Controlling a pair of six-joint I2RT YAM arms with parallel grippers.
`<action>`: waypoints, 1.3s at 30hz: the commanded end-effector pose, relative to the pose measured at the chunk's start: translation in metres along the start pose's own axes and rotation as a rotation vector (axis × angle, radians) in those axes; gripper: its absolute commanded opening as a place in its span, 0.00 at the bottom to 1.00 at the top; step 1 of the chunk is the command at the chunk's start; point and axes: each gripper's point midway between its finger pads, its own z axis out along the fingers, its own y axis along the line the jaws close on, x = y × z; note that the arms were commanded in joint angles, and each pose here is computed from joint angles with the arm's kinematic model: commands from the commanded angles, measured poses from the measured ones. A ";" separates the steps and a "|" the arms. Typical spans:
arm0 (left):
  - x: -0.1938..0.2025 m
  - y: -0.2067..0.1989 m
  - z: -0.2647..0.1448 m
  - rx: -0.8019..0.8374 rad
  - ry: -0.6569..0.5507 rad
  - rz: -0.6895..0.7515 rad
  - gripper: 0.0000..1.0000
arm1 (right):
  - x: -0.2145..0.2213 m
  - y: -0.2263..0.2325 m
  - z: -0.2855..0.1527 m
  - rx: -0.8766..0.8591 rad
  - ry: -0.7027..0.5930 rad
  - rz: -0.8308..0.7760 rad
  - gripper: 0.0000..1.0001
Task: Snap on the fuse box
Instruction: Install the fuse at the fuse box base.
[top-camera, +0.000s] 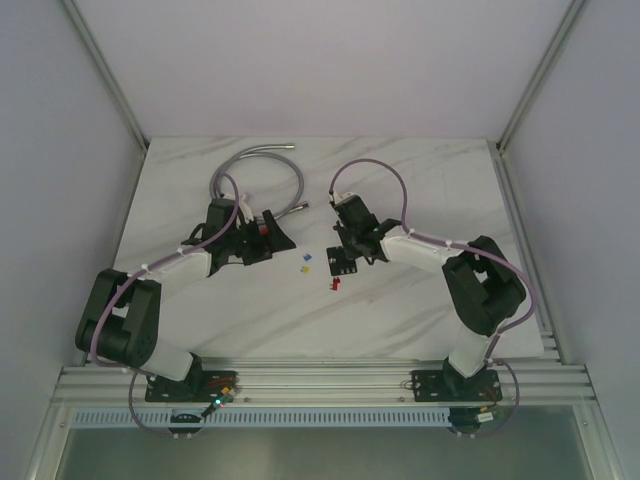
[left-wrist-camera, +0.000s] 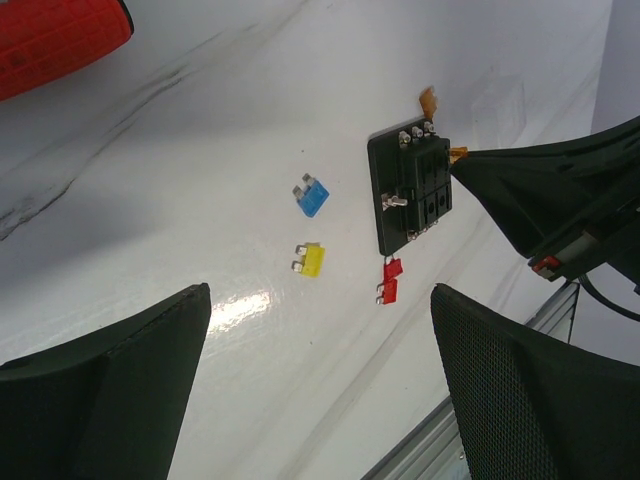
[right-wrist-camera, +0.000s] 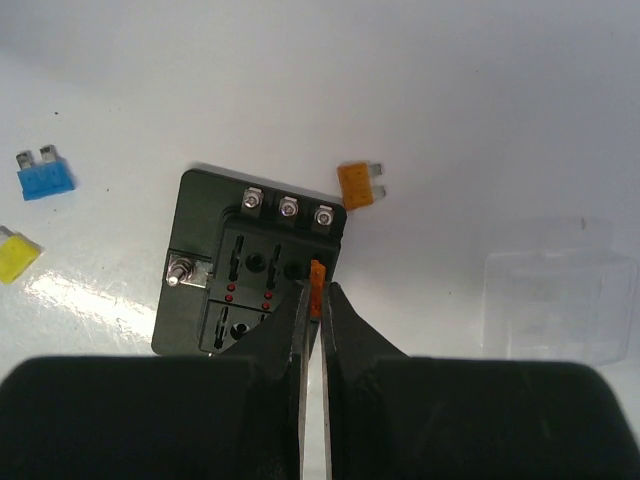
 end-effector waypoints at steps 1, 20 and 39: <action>-0.007 -0.012 -0.004 0.030 -0.006 0.005 1.00 | 0.010 -0.004 -0.004 0.039 0.013 0.070 0.00; -0.003 -0.016 -0.002 0.034 0.000 0.004 1.00 | 0.002 0.006 -0.006 0.072 -0.023 0.106 0.08; -0.002 -0.016 -0.001 0.032 0.004 -0.002 1.00 | 0.001 0.008 -0.004 0.096 -0.007 0.133 0.20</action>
